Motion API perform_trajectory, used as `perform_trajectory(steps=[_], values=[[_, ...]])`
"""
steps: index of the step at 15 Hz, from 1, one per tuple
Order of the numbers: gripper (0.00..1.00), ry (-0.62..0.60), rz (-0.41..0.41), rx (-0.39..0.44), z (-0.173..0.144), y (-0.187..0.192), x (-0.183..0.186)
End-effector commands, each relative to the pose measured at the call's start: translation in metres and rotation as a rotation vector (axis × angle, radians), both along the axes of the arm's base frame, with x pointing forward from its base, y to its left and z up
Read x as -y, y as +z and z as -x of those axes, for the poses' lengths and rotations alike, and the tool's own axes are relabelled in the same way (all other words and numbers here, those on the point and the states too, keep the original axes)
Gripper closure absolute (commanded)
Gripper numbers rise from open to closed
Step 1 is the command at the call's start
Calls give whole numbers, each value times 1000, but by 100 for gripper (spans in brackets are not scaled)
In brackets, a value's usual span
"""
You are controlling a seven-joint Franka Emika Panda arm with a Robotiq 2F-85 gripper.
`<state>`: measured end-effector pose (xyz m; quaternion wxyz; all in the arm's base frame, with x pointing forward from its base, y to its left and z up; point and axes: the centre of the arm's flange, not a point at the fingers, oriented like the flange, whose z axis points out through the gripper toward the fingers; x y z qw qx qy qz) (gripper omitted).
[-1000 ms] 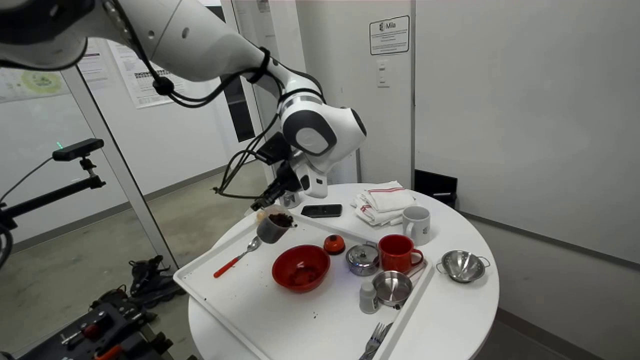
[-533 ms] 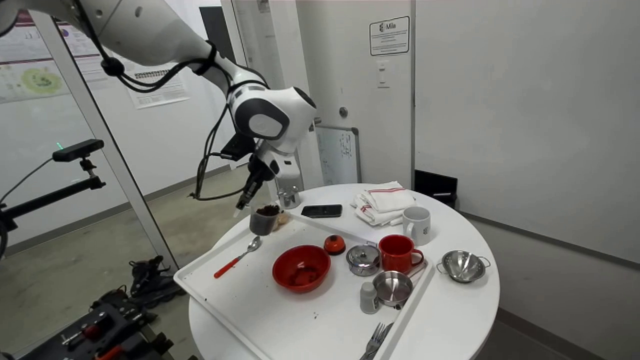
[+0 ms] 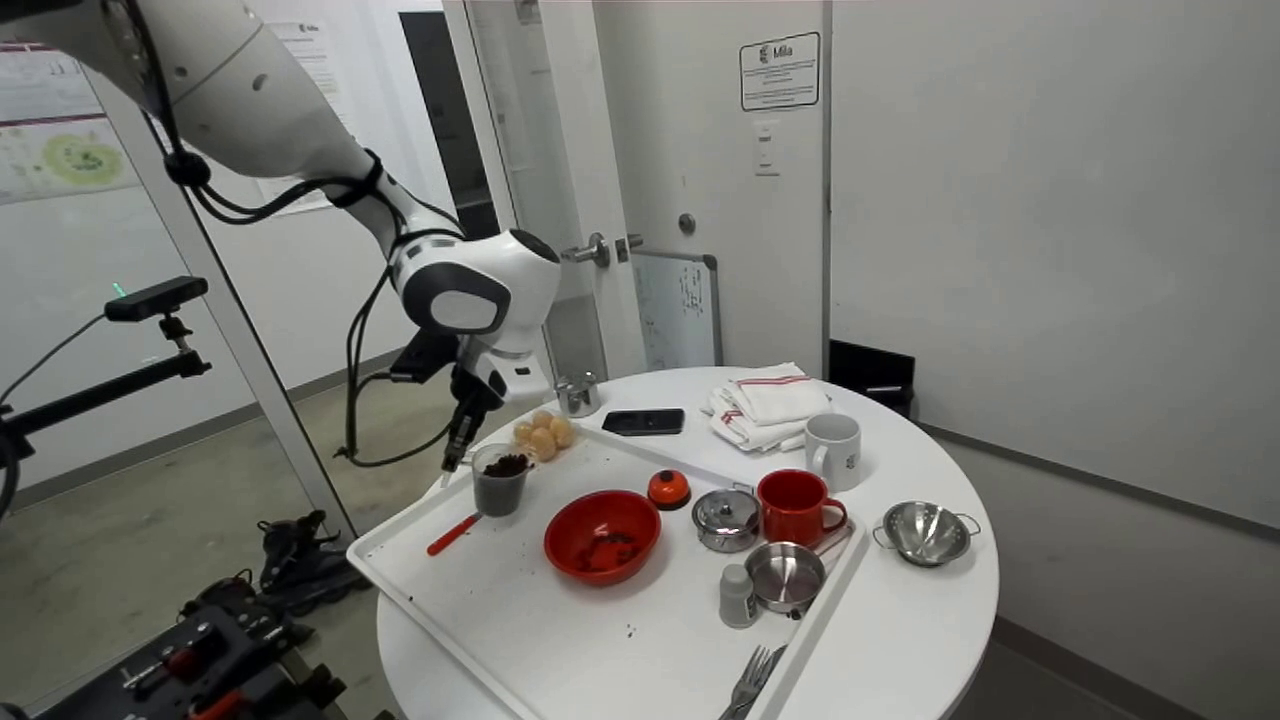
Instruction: Pick the jar and pour some beans into the red bowl
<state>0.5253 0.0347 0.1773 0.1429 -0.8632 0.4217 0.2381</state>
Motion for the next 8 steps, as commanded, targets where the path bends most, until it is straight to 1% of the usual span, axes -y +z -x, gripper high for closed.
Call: perform_trajectory(steps=[1, 4, 8], values=[[91, -2, 58, 34, 22, -17, 3], [91, -16, 104, 62, 32, -36, 5], [92, -20, 160, 60, 44, -64, 6]])
